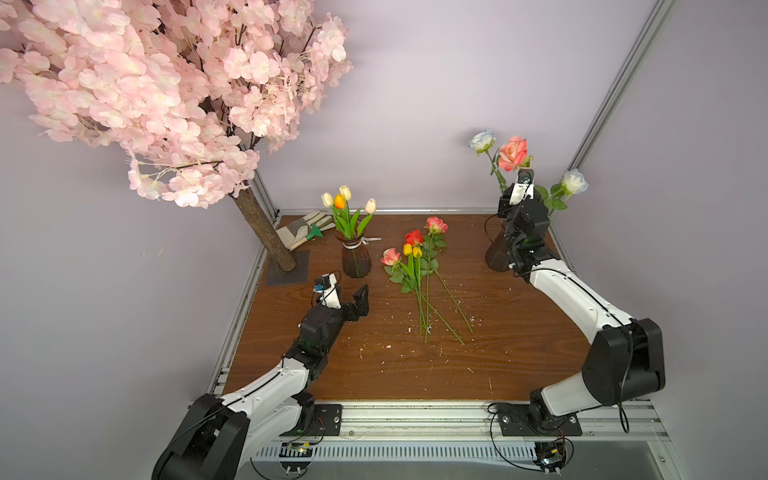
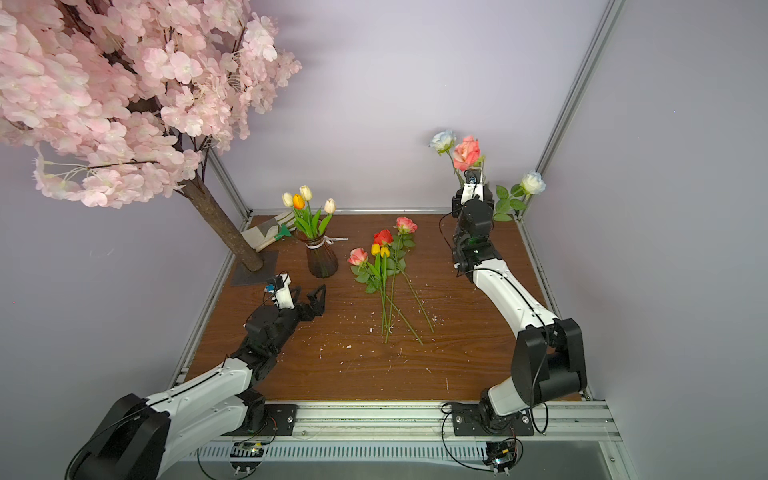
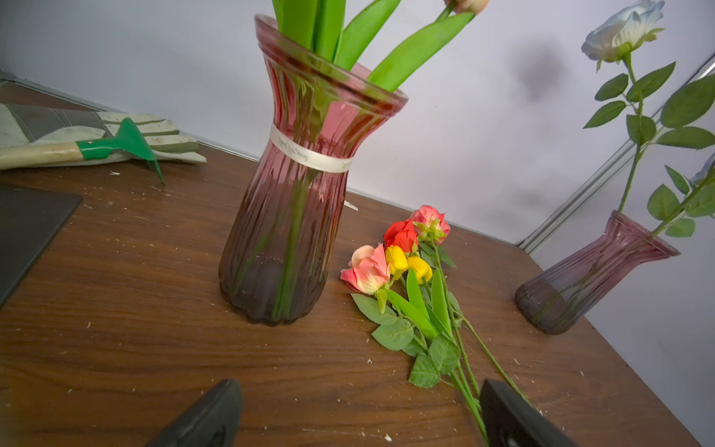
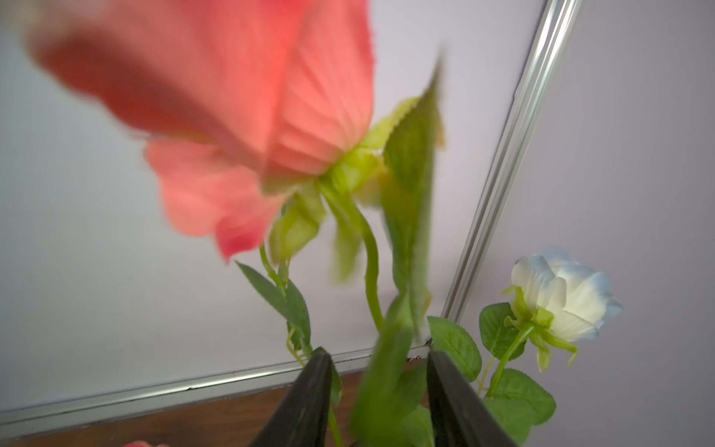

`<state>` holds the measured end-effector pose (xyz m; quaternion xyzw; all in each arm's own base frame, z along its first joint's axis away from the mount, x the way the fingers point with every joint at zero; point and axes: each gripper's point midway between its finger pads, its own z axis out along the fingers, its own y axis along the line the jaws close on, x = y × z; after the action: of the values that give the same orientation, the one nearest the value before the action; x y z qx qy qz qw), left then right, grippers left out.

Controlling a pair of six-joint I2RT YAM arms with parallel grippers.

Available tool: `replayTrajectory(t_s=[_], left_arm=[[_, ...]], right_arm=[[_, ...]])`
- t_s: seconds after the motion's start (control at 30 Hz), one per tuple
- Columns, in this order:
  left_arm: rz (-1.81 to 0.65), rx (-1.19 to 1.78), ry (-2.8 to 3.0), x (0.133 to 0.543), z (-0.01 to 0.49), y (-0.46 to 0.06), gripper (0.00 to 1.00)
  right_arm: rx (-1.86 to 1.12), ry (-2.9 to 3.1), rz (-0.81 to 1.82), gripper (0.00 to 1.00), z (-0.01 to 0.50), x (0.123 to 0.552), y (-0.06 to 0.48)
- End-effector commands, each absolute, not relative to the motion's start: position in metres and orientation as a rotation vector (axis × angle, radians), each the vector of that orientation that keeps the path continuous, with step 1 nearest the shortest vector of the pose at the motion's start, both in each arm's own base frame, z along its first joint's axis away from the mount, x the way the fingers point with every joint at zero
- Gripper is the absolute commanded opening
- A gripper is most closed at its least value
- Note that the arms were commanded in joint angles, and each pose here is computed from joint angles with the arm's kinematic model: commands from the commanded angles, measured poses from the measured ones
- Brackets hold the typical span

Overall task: Arrange the flowers in different vases according to their variety
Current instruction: Insert the flower into the vase, then pick up the flower at the center of the board.

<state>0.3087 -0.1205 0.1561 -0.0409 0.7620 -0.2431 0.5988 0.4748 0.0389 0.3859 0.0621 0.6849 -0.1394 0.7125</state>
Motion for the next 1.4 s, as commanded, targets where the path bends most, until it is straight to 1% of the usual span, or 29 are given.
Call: replayTrajectory(t_s=[0.0, 0.07, 0.33, 0.53, 0.67, 0.8, 1.0, 1.13, 1.37], left_arm=[[-0.621, -0.022, 1.767, 0.314, 0.166, -0.14, 0.99], [-0.648, 0.01, 1.79, 0.316, 0.163, -0.149, 0.99], [-0.72, 0.12, 1.848, 0.316, 0.158, -0.18, 0.99], [-0.699, 0.119, 1.866, 0.318, 0.153, -0.181, 0.99], [-0.657, 0.093, 1.875, 0.321, 0.151, -0.175, 0.99], [-0.616, 0.072, 1.907, 0.325, 0.144, -0.171, 0.99], [-0.598, 0.055, 1.928, 0.328, 0.139, -0.169, 0.99], [-0.584, 0.048, 1.926, 0.328, 0.139, -0.166, 0.99], [-0.533, 0.047, 1.911, 0.329, 0.146, -0.159, 0.99]], right_arm=[[0.175, 1.606, -0.101, 0.5, 0.391, 0.451, 0.049], [0.151, 1.648, -0.028, 0.55, 0.379, 0.44, 0.057], [0.025, 1.797, 0.243, 0.66, 0.341, 0.394, 0.09], [-0.062, 1.92, 0.455, 0.67, 0.292, 0.366, 0.124], [-0.084, 2.005, 0.548, 0.65, 0.253, 0.357, 0.148], [-0.097, 2.105, 0.528, 0.64, 0.213, 0.355, 0.171], [-0.107, 2.248, 0.471, 0.6, 0.16, 0.358, 0.2], [-0.056, 2.298, 0.412, 0.59, 0.142, 0.367, 0.21], [0.04, 2.397, 0.171, 0.6, 0.114, 0.387, 0.221]])
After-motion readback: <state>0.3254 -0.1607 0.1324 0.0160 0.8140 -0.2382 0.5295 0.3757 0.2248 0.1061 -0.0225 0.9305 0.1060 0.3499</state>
